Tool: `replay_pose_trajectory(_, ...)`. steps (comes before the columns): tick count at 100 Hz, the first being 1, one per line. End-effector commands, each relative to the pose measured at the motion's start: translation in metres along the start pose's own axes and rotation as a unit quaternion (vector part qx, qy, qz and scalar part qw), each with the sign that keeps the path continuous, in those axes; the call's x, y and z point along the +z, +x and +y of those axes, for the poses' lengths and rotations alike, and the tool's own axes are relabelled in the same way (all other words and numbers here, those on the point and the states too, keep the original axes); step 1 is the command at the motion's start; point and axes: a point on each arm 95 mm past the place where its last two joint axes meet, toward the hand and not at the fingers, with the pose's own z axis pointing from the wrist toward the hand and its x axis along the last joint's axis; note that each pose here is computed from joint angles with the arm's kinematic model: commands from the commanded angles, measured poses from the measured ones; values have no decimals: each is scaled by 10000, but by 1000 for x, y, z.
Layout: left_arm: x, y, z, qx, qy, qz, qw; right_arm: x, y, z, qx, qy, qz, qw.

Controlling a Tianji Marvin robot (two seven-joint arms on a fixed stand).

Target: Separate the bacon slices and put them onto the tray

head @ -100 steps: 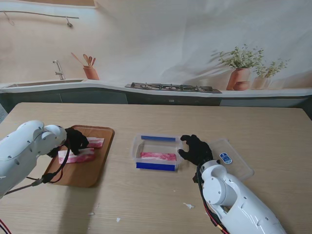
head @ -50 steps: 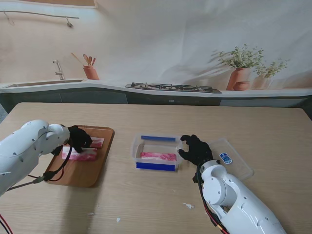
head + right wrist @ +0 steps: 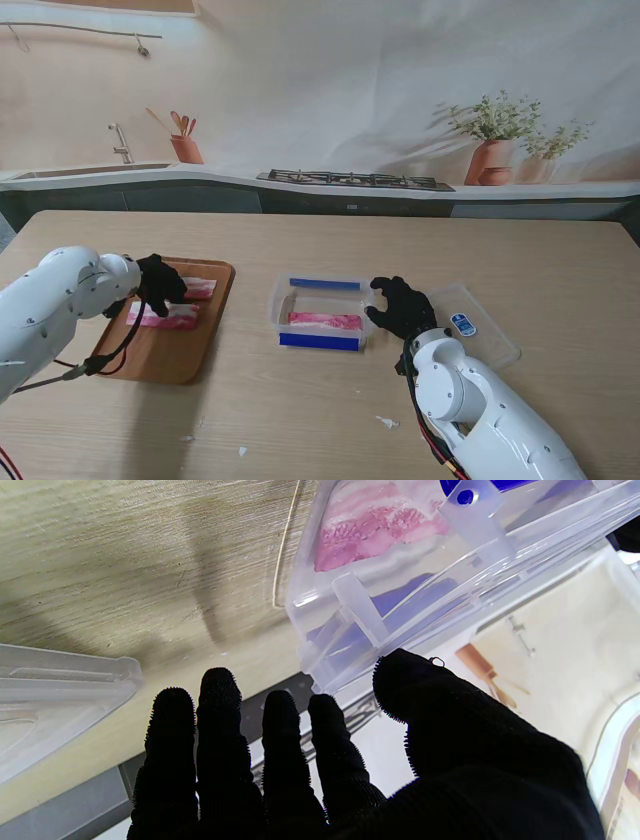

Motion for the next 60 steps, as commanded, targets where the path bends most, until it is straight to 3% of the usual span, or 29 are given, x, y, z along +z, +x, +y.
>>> replay_pose_trajectory(1,-1,1,1,26,-49,33,10000,-2,4,-6,57,95,5,9999)
replay_pose_trajectory(37,-12,0,-3,33,99,55,9999,-1,4,-6,70,102,6,9999)
replay_pose_trajectory(60,-23,0,-10,-110,393,104,9991,-2,4,-6,79,88,3,9999)
